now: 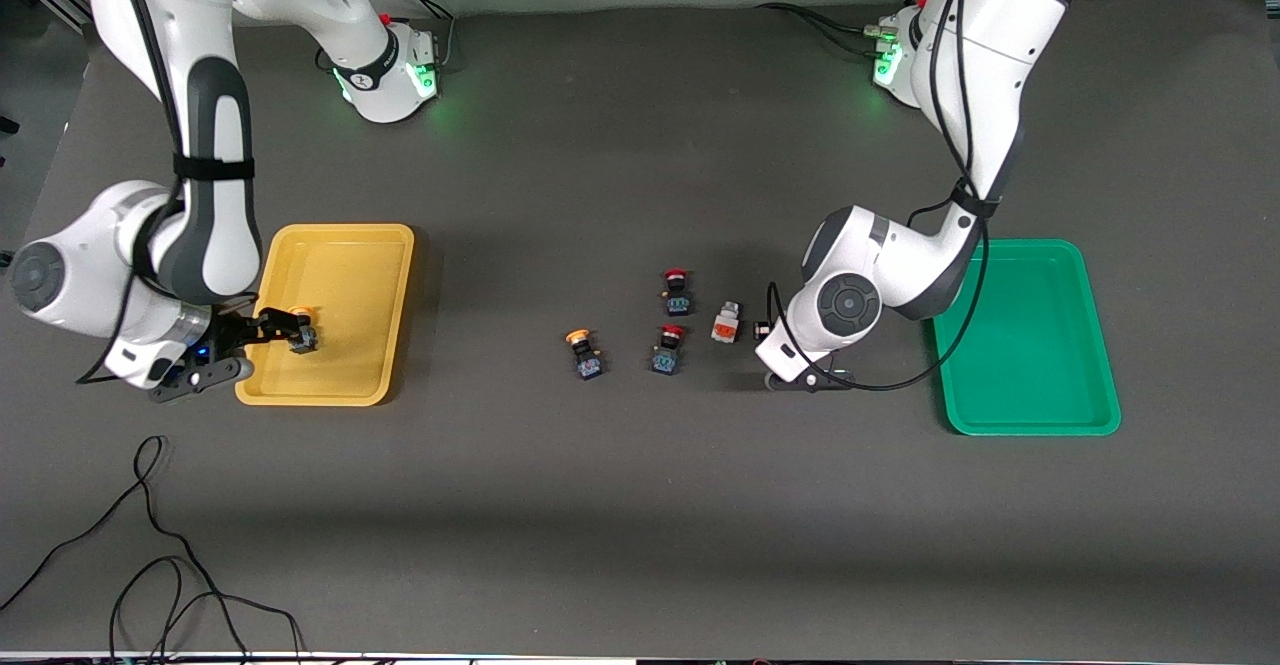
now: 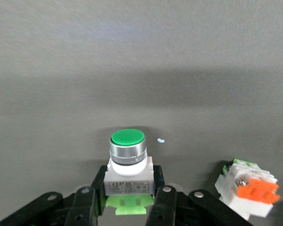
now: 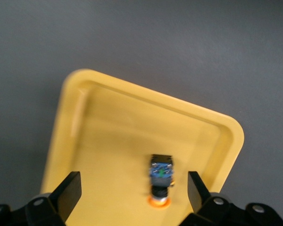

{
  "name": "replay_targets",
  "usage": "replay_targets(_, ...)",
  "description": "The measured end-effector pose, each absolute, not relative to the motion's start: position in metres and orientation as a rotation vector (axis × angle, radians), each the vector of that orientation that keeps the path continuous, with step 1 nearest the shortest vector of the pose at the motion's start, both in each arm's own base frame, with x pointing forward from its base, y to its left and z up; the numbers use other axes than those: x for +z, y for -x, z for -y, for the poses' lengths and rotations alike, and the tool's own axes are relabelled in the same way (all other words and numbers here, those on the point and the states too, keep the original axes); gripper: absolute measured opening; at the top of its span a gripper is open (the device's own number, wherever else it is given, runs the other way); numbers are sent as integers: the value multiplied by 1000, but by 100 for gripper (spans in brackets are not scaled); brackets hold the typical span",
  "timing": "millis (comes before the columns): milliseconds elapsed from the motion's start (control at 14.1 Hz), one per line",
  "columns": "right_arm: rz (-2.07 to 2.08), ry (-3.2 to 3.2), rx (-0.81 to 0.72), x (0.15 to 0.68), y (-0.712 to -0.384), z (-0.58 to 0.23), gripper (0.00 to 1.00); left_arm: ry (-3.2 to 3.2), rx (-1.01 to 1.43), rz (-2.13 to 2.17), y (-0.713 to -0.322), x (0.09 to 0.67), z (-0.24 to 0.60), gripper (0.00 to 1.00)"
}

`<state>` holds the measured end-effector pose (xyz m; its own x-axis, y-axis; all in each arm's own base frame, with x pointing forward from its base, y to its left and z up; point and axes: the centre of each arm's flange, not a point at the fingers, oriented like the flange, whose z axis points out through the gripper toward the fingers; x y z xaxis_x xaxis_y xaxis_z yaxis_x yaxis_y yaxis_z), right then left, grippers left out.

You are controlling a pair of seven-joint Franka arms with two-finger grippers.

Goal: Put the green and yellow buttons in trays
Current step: 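Lower the yellow button into the yellow tray and open the right gripper, then carry the green button to the green tray while the right gripper returns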

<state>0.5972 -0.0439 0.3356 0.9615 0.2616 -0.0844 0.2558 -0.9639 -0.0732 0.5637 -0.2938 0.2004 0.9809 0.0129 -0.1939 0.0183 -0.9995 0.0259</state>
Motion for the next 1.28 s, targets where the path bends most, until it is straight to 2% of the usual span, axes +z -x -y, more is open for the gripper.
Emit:
replay_targets(142, 348, 3060, 154, 367, -613, 7, 100, -3111, -355, -57, -576, 246, 275, 41)
replay_targets(285, 273, 3080, 157, 375, -616, -52, 100, -3121, -428, -54, -584, 310, 247, 41)
replay_targets(498, 245, 3102, 182, 364, -604, -173, 100, -3107, -525, 64, -592, 395, 181, 41)
replay_targets(640, 299, 3098, 190, 348, -594, -247, 100, -3093, -550, 160, -601, 428, 112, 41)
replay_targets(782, 364, 3080, 173, 335, -591, -305, 100, -3073, -549, 244, -611, 437, 31, 41)
replay_targets(996, 386, 3040, 141, 311, -599, -353, 100, -3015, -557, 317, -613, 421, -60, 41)
replay_targets(1280, 325, 3070, 81, 260, -598, -380, 100, -3041, -582, 387, -620, 371, -66, 41)
